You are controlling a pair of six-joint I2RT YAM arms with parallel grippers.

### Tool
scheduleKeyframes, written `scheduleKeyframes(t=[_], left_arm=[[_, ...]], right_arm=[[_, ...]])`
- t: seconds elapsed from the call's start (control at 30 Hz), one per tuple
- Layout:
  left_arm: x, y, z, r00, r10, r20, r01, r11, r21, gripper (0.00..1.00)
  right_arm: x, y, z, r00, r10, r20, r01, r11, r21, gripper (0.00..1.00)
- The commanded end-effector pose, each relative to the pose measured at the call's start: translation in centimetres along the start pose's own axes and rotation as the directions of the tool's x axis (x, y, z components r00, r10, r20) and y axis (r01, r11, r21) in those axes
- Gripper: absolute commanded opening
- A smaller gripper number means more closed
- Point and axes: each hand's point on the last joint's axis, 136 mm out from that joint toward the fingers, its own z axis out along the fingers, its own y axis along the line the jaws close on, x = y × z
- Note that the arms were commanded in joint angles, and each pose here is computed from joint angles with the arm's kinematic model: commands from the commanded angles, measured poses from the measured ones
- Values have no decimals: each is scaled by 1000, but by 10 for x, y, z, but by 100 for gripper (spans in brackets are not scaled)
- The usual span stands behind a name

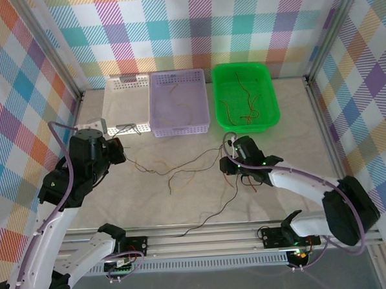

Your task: Untangle the cables

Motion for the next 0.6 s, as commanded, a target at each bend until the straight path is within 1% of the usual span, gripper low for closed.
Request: scheduleKeyframes(t=[0.0, 0.07, 0.13, 0.17, 0.27, 0.33, 0.4, 0.47, 0.57], left_arm=[[-1, -31, 0, 996, -84, -30, 88, 984, 157, 0], [-1, -43, 3, 993, -103, -53, 112, 971, 209, 0], [-1, -52, 5, 990, -125, -70, 139, 958, 249, 0], [-1, -56, 5, 988, -136, -78, 152, 951, 268, 0], [-9, -58, 2, 986, -157, -56, 166, 947, 276, 0], [-20, -56, -3, 986, -164, -24, 165, 952, 259, 0], [-32, -59, -12, 986, -168, 3, 161, 949, 270, 0], [-44, -65, -19, 982, -189, 19, 175, 940, 294, 0], [-59, -77, -30, 971, -237, 26, 214, 913, 348, 0]], right_arm=[[-22, 28, -29, 989, -88, 122, 103, 987, -122, 52], [-32, 47, -47, 977, -107, 185, 144, 969, -203, 59], [-37, 68, -60, 967, -125, 223, 188, 938, -290, 65], [-39, 77, -65, 963, -137, 231, 208, 924, -321, 67], [-38, 90, -68, 959, -168, 227, 241, 906, -349, 69], [-35, 96, -66, 959, -180, 219, 253, 893, -373, 71], [-28, 108, -65, 952, -212, 220, 287, 866, -409, 74], [-24, 125, -63, 935, -261, 239, 343, 837, -428, 75], [-18, 149, -54, 897, -343, 277, 435, 795, -423, 77]])
